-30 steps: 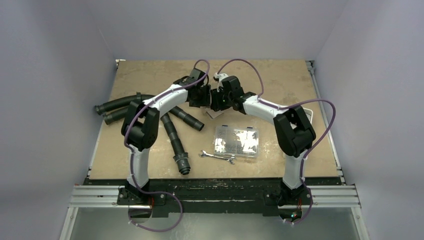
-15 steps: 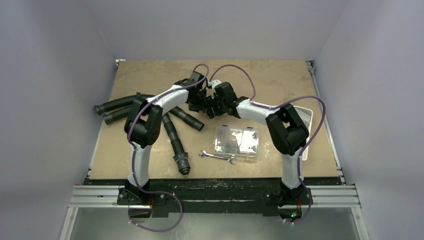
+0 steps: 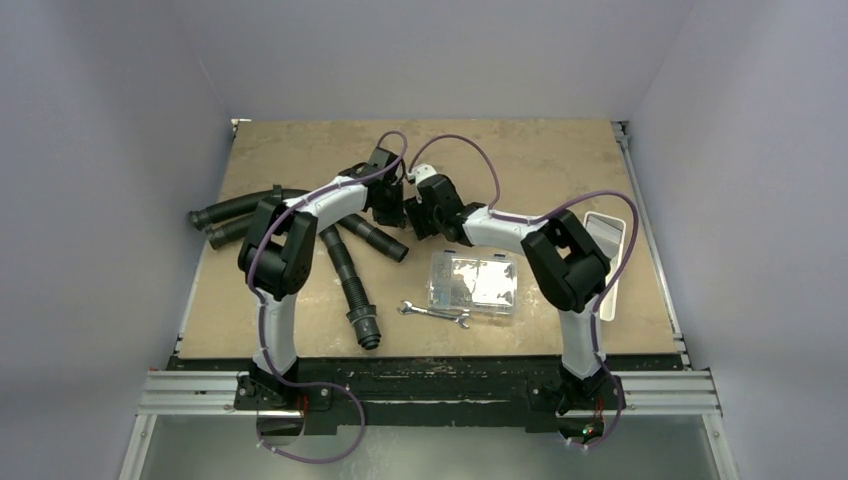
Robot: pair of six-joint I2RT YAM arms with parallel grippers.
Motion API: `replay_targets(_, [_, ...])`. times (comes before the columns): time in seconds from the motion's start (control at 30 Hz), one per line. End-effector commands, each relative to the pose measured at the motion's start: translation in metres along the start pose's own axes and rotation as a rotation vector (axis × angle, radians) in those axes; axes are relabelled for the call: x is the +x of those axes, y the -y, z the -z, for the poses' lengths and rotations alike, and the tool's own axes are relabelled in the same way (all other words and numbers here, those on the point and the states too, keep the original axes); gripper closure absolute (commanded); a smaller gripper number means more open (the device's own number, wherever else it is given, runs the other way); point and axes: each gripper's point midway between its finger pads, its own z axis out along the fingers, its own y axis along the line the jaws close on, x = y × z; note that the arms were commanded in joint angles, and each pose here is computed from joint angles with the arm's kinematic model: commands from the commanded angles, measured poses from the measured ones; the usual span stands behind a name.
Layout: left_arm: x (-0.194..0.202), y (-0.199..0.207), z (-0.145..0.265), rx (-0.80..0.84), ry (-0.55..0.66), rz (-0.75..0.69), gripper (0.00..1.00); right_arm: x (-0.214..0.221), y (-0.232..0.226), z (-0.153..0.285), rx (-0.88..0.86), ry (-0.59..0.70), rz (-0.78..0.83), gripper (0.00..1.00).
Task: Put the credit cards into the card holder
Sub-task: Open the card holder at the center of the board.
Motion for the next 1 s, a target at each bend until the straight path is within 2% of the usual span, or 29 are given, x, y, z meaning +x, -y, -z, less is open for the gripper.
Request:
replay_targets(0.0, [-0.016,0.018,0.011,0.081,0.041,0.005,0.92,-0.008,0.016,0.001,0.101,0.053,-0.079,0.43])
replay_targets(0.1, [-0.013,0.019,0.008,0.091,0.026,-0.002,0.99,-0.016,0.023,0.009,0.046,0.094,-0.214,0.57])
replay_targets(0.23, [-0.008,0.021,0.001,0.110,0.001,-0.004,1.00,-0.018,0.041,0.013,-0.087,0.103,-0.409,0.68])
replay_targets(0.33, [-0.005,0.022,-0.002,0.120,-0.012,-0.004,1.00,-0.008,0.060,0.011,-0.157,0.074,-0.525,0.71])
replay_targets(0.5, [-0.001,0.033,-0.008,0.179,-0.029,-0.009,1.00,-0.005,0.075,0.015,-0.223,0.077,-0.563,0.67])
replay_targets(0.6, [0.004,0.038,-0.015,0.209,-0.051,0.007,1.00,-0.010,0.087,0.013,-0.179,0.061,-0.523,0.60])
replay_targets(0.7, [0.005,0.036,-0.017,0.199,-0.060,0.007,1.00,-0.009,0.115,0.009,-0.044,0.036,-0.458,0.54])
replay_targets(0.83, [0.001,0.037,-0.013,0.199,-0.046,0.004,1.00,0.011,0.180,0.014,0.332,-0.054,-0.334,0.41])
replay_targets(0.9, [0.001,0.037,-0.013,0.199,-0.045,0.004,1.00,0.007,0.190,0.026,0.424,-0.061,-0.296,0.37])
replay_targets(0.97, [0.002,0.037,-0.014,0.196,-0.049,0.005,1.00,-0.006,0.180,0.041,0.436,-0.032,-0.270,0.35])
